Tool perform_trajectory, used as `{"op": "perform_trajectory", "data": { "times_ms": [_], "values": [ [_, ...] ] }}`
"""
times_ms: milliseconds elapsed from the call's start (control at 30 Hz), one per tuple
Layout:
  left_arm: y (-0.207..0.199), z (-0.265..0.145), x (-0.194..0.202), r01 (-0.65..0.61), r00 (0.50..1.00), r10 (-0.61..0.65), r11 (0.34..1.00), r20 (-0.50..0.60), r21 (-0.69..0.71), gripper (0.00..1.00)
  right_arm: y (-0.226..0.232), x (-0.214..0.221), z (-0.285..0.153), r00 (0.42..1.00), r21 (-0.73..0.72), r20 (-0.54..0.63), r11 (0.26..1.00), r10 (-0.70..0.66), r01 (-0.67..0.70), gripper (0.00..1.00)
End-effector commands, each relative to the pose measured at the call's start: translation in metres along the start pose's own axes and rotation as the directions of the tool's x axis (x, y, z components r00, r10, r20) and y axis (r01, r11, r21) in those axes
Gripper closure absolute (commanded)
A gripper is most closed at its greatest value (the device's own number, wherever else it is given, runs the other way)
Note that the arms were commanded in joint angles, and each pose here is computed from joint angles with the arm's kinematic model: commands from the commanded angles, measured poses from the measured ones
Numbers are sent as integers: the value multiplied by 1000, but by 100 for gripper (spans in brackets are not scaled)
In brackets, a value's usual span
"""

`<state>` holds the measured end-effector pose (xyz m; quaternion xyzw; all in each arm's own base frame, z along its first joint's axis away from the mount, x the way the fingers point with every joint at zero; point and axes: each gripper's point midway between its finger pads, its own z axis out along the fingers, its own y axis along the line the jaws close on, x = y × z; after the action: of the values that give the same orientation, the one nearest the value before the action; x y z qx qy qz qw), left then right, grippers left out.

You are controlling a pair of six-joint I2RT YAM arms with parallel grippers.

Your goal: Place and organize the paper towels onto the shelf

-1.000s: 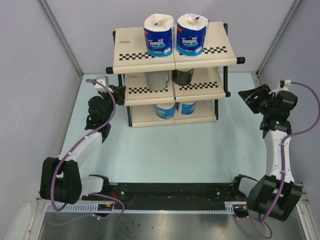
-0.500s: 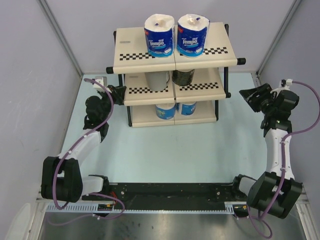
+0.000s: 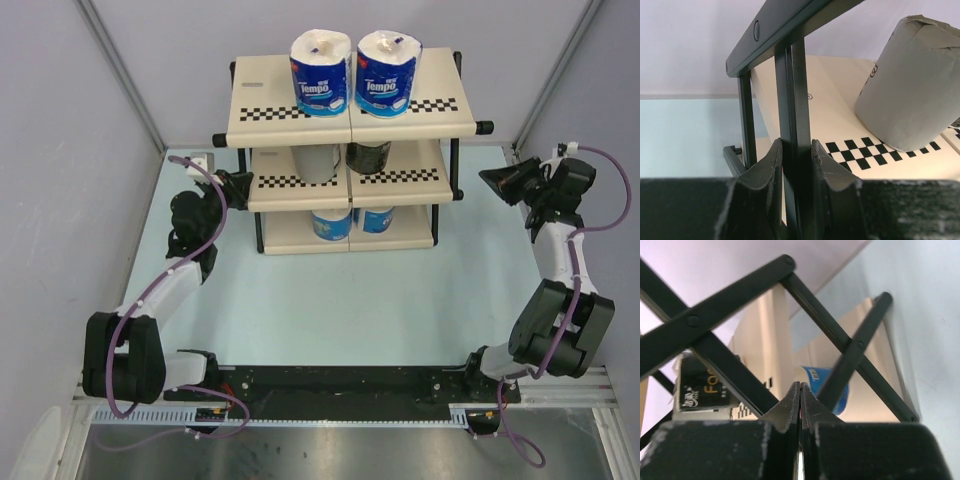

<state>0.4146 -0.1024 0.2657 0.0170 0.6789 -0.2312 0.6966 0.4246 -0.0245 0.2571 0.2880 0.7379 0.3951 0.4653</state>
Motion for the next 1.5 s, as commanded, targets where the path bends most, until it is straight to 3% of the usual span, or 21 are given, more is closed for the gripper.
{"op": "perform_trajectory", "data": {
  "times_ms": [0, 400, 867, 1233, 1333, 1367, 1467],
  "values": [
    [-36, -10, 48, 50, 980, -8, 978, -200, 205, 100, 37, -15, -1, 998, -126, -10, 990, -65, 63, 100],
    [-45, -10, 53, 57, 975, 3, 963, -223, 262, 99, 41, 2, 19, 992, -180, -113, 983, -49, 28, 100],
    [-45, -10, 61, 67, 970, 1, 960, -243, 273, 100, 74, 40, 37, 953, -331, -267, 943, -139, 45, 100],
    [-43, -9, 63, 78, 969, -12, 963, -246, 259, 100, 78, 66, 17, 935, -256, -307, 961, -180, 101, 100],
    [-41, -8, 63, 82, 969, -20, 966, -244, 245, 90, 73, 54, 12, 950, -202, -255, 971, -178, 128, 100],
    [-40, -8, 62, 84, 969, -23, 967, -245, 242, 77, 71, 49, 10, 957, -186, -235, 974, -172, 129, 100],
    [-40, -8, 57, 89, 971, -33, 969, -237, 229, 58, 65, 23, 2, 979, -120, -146, 985, -142, 125, 94]
  ]
}}
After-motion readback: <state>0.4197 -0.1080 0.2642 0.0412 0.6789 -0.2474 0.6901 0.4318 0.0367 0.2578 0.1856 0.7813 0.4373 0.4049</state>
